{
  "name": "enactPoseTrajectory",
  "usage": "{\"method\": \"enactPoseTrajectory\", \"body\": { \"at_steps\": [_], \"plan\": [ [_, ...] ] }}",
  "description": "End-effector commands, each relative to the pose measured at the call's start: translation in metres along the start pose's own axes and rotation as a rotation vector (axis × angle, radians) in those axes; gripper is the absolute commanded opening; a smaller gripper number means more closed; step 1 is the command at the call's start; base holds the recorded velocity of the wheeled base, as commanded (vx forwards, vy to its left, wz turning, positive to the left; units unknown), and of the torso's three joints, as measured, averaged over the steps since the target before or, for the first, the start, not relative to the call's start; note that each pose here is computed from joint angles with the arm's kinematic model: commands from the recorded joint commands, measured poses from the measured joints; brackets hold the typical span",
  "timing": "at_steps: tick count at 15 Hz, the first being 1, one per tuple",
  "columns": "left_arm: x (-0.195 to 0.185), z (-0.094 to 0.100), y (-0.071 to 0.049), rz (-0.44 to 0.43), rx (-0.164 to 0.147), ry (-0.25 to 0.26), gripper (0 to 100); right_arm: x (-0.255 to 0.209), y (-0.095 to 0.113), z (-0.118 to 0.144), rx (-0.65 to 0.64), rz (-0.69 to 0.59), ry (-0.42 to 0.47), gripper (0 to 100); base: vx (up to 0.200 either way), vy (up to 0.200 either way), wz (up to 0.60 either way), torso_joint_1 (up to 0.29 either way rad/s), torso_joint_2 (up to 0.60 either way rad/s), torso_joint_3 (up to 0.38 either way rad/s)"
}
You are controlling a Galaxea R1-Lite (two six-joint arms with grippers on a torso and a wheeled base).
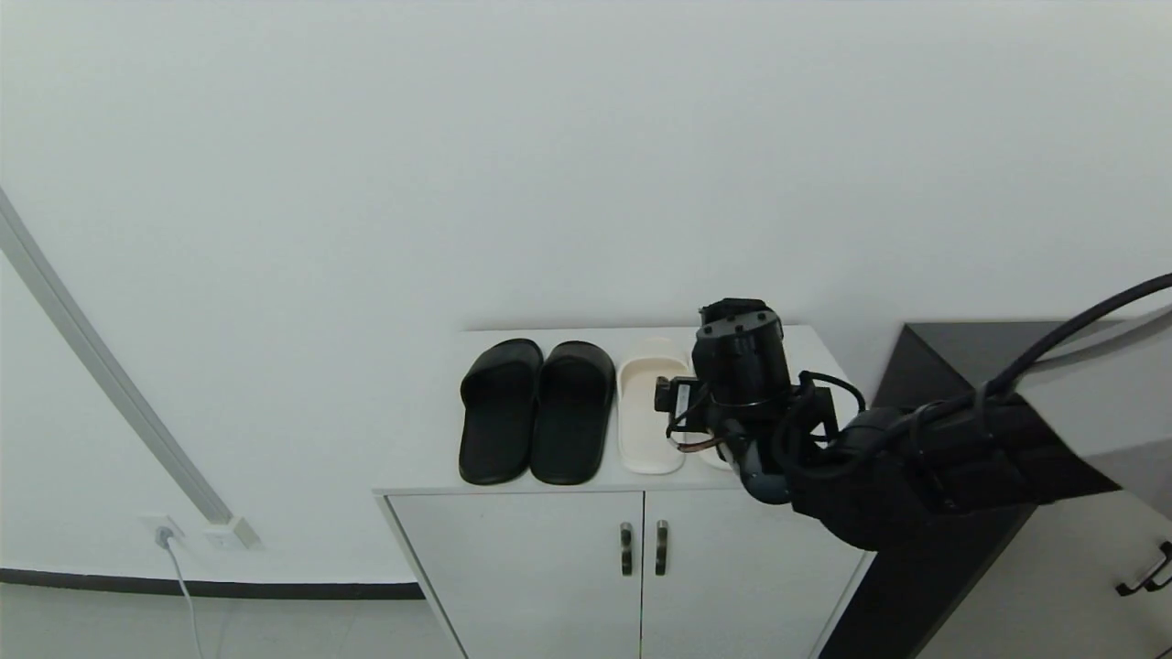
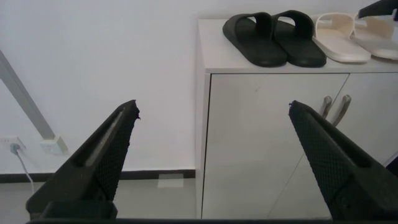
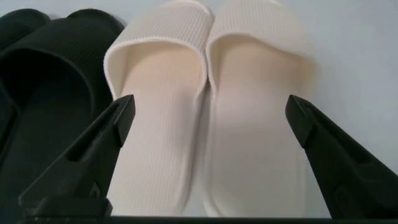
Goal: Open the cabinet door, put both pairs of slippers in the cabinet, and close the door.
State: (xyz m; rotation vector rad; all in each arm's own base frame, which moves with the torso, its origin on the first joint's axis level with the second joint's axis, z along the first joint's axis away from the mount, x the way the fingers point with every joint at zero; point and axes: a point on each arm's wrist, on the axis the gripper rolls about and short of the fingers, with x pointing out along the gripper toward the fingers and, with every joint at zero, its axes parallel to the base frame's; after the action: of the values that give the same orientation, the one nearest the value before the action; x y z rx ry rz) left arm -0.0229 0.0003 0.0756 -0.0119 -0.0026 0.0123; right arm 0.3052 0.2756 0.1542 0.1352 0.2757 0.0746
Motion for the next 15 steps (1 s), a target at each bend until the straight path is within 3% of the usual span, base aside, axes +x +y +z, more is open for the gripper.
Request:
{"method": "enactPoseTrajectory", "body": {
  "at_steps": [1,4,13,14,15],
  "plan": [
    [0.000,0.000,0.000,0.000,0.000,0.001,100,0.028,0.014,-0.022,-0.021,-0.026,0.014,100,0.000,0.000,0.00,0.000,0.00,0.000],
    [0.000,0.000,0.000,0.000,0.000,0.001,100,0.052,0.021,-0.024,-0.021,-0.043,-0.012,100,0.000,0.000,0.00,0.000,0.00,0.000],
    [0.000,0.000,0.000,0.000,0.000,0.001,100,0.092,0.009,-0.016,-0.024,-0.090,-0.043,100,0.000,0.000,0.00,0.000,0.00,0.000],
    [0.000,0.000,0.000,0.000,-0.002,-0.001,100,0.092,0.009,-0.016,-0.026,-0.090,-0.043,0,0.000,0.000,0.00,0.000,0.00,0.000],
    [0.000,0.000,0.000,0.000,0.000,0.001,100,0.092,0.009,-0.016,-0.029,-0.092,-0.044,0,0.000,0.000,0.00,0.000,0.00,0.000]
  ]
}}
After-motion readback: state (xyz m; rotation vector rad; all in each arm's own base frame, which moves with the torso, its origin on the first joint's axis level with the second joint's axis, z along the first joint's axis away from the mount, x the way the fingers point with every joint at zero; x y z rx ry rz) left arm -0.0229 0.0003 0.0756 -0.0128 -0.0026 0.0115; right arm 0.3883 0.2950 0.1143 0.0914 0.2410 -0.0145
